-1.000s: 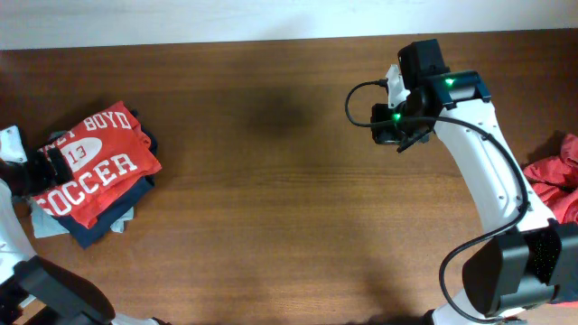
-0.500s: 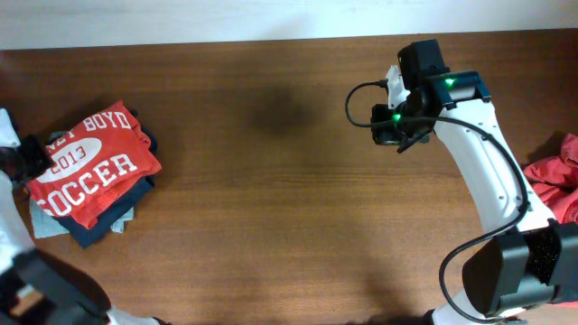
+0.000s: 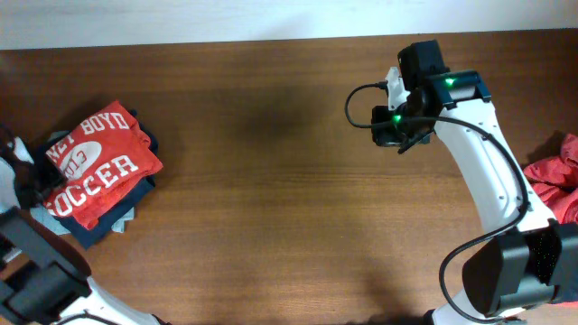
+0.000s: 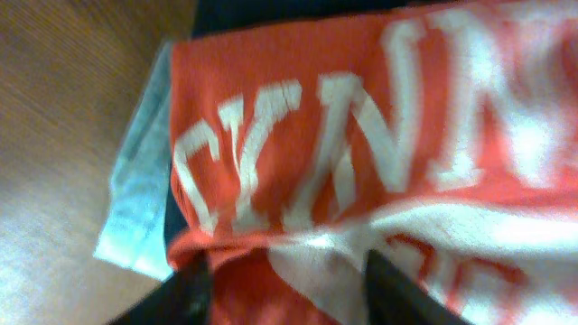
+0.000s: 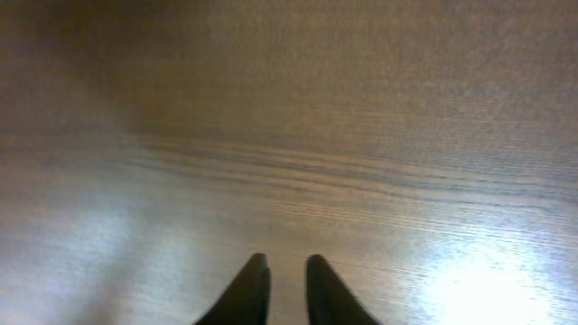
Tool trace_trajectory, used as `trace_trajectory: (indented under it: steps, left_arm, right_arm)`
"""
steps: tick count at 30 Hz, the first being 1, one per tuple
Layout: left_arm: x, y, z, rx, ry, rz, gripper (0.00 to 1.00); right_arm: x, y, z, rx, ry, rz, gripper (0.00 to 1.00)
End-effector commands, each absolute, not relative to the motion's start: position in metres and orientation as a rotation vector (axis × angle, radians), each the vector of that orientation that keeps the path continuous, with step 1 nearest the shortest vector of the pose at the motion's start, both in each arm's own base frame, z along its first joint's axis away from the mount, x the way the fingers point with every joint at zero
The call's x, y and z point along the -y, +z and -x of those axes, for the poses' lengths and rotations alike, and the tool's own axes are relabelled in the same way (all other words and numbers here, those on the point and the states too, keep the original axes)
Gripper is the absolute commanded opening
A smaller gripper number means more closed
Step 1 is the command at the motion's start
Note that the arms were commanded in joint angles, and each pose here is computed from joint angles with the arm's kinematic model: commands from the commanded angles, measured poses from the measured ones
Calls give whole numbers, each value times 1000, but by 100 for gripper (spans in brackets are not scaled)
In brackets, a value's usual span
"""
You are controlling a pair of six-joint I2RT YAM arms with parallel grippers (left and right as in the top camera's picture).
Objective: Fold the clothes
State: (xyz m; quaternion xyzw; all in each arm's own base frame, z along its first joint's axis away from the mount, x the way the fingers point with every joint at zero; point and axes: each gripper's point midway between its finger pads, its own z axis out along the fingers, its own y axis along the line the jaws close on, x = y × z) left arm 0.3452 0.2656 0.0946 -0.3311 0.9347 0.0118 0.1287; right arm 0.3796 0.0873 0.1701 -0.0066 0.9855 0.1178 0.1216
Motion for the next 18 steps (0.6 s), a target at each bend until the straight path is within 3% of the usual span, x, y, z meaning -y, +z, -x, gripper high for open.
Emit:
trace_trajectory:
  steps: [1,6,10,12,13,14,16,18]
  left_arm:
    - [-240,228,-366,-2492,-8,669,63]
    - [-155,332,-345,-2382,22,158,60]
    - [-97,375,-324,-2283,84,-126,58]
    - [-40,402,-292,-2191,97,-384,58]
    - [-23,407,-279,-2171,84,-438,61]
    - [-14,407,-271,-2169,68,-463,63]
    - [-2,403,-259,-2193,19,-466,99]
    - [3,394,-252,-2246,-46,-411,99]
  right_arm:
    - [-89,213,-393,-2742,338,132,24]
    - [-88,288,-385,-2531,324,209,31]
    - [-83,345,-351,-2382,310,246,38]
    - [-76,391,-307,-2246,301,248,54]
    - [-74,406,-290,-2196,300,249,87]
    - [-72,417,-276,-2156,298,250,99]
    - [-70,431,-258,-2104,297,251,99]
    - [-67,441,-240,-2062,295,251,99]
